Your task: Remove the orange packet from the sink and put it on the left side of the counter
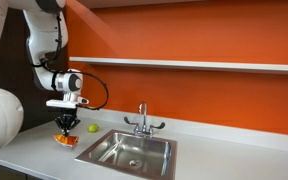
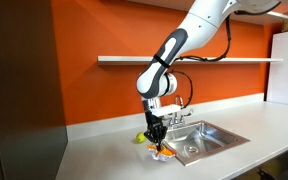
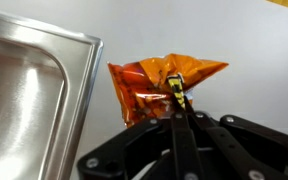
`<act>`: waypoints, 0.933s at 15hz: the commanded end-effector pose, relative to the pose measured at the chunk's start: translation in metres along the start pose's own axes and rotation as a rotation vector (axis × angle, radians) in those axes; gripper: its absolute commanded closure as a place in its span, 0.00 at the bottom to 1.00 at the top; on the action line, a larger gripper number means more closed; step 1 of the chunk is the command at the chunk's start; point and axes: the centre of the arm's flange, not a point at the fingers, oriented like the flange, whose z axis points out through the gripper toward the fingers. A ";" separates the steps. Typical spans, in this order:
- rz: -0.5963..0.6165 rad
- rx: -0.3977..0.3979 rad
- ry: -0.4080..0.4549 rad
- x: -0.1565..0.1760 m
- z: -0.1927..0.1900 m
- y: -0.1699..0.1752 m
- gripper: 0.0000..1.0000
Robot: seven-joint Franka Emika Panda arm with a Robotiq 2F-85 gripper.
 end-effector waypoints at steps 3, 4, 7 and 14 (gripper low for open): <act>-0.025 0.007 -0.040 0.012 0.018 -0.003 0.74; -0.027 0.006 -0.043 0.012 0.020 -0.003 0.71; -0.022 0.005 -0.048 0.014 0.020 -0.003 0.51; -0.008 -0.009 0.006 0.002 -0.040 -0.009 0.00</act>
